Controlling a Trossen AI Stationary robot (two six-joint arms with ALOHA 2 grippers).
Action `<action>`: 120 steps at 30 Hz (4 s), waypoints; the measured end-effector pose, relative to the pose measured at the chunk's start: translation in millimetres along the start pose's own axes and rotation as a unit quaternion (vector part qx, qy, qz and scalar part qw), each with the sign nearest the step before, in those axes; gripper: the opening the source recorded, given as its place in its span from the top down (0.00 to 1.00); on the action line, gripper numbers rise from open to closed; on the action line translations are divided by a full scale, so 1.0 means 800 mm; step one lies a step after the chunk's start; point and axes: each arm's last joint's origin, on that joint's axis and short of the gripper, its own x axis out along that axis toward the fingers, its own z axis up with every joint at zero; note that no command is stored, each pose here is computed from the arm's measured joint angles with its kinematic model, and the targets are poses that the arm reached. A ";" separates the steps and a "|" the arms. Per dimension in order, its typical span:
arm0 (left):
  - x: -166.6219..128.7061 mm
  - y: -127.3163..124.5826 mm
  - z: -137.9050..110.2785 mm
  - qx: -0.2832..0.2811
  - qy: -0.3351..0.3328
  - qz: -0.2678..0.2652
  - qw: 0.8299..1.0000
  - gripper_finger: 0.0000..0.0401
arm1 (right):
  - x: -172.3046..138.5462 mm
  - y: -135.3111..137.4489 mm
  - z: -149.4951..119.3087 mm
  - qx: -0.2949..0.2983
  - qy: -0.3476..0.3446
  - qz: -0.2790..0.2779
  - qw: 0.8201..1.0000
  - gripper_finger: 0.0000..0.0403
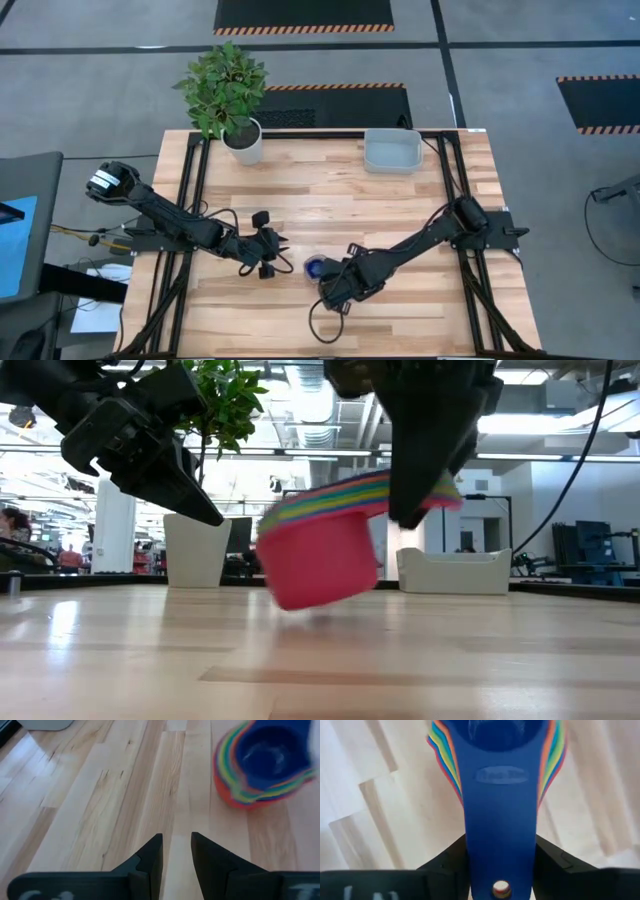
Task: Nest measuring cups in basket
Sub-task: Put the stacked measuring cups into the gray bin
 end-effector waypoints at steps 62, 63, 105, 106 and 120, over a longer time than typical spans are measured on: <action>0.000 0.001 -0.003 -0.010 0.012 0.008 1.000 0.77 | 0.016 -0.047 -0.094 0.158 -0.161 -0.091 0.970 0.61; 0.000 0.001 -0.003 -0.010 0.012 0.008 1.000 0.77 | 0.016 -0.047 -0.094 0.159 -0.166 -0.093 0.969 0.61; 0.000 0.002 -0.004 -0.008 0.016 0.007 1.000 0.77 | 0.023 -0.127 -0.126 0.268 -0.292 -0.130 0.909 0.84; 0.000 0.002 -0.004 -0.009 0.015 0.007 1.000 0.77 | 0.024 -0.123 -0.127 0.268 -0.296 -0.123 0.909 0.85; 0.002 0.003 -0.014 -0.024 0.017 0.006 1.000 0.77 | 0.017 -0.096 -0.146 0.264 -0.293 -0.059 0.917 0.86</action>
